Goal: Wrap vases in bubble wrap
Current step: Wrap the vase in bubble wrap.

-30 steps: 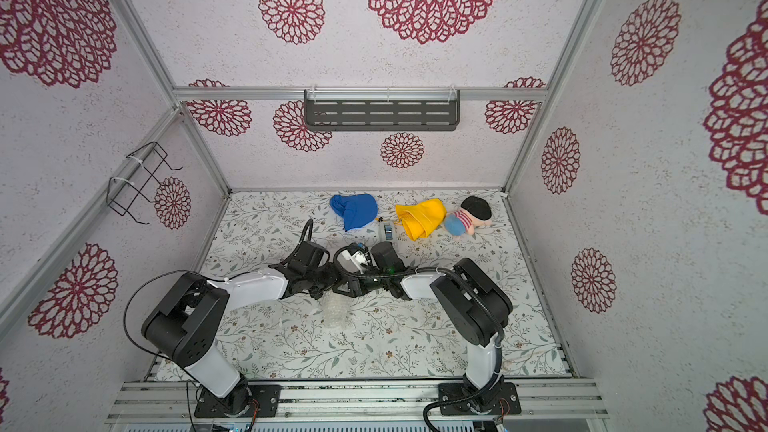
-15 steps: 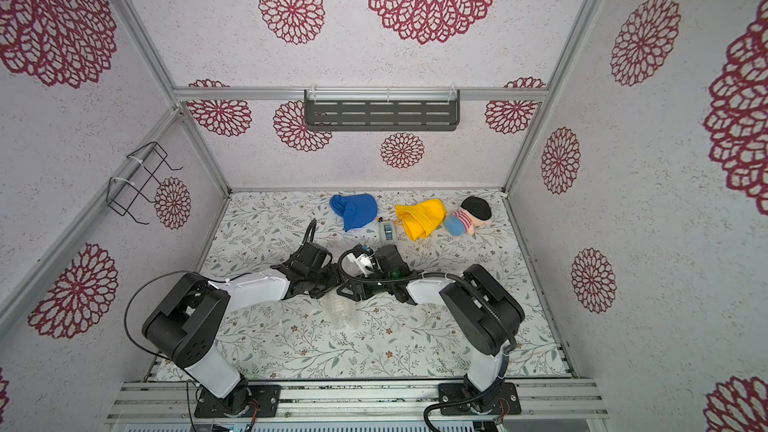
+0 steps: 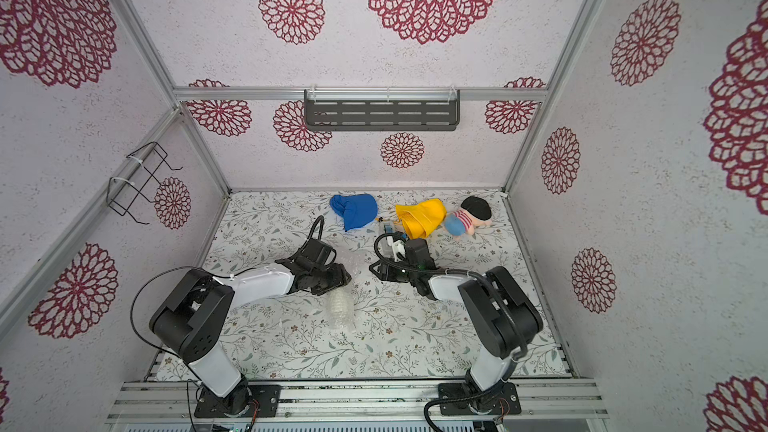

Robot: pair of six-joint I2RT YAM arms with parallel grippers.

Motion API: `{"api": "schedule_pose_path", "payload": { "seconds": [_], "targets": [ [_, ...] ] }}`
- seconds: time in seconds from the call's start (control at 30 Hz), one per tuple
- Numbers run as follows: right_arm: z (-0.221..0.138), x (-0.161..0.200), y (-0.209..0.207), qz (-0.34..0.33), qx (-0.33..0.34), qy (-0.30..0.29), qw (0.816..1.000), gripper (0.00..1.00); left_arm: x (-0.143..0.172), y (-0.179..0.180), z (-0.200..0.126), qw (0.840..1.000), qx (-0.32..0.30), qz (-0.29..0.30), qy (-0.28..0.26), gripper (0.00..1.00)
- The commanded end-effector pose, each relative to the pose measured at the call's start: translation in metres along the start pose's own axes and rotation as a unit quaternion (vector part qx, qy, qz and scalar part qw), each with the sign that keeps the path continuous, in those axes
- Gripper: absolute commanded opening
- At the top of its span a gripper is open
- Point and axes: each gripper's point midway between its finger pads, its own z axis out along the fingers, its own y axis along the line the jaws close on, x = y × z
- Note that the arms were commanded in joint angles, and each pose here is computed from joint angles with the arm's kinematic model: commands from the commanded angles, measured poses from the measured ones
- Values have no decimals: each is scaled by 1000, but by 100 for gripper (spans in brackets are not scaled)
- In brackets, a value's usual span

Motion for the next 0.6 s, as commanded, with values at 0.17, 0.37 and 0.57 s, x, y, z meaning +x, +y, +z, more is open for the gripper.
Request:
{"api": "schedule_pose_path", "payload": {
  "seconds": [0.17,0.37,0.57],
  "targets": [
    [28,-24,34,73,-95,-3,993,49,10,-8,6,999,15,33,30,20],
    [40,-33,46,72,-102,3,992,34,9,-14,8,998,25,35,33,20],
    [37,-44,58,65,-109,-5,992,7,12,-15,11,998,25,42,43,19]
  ]
}}
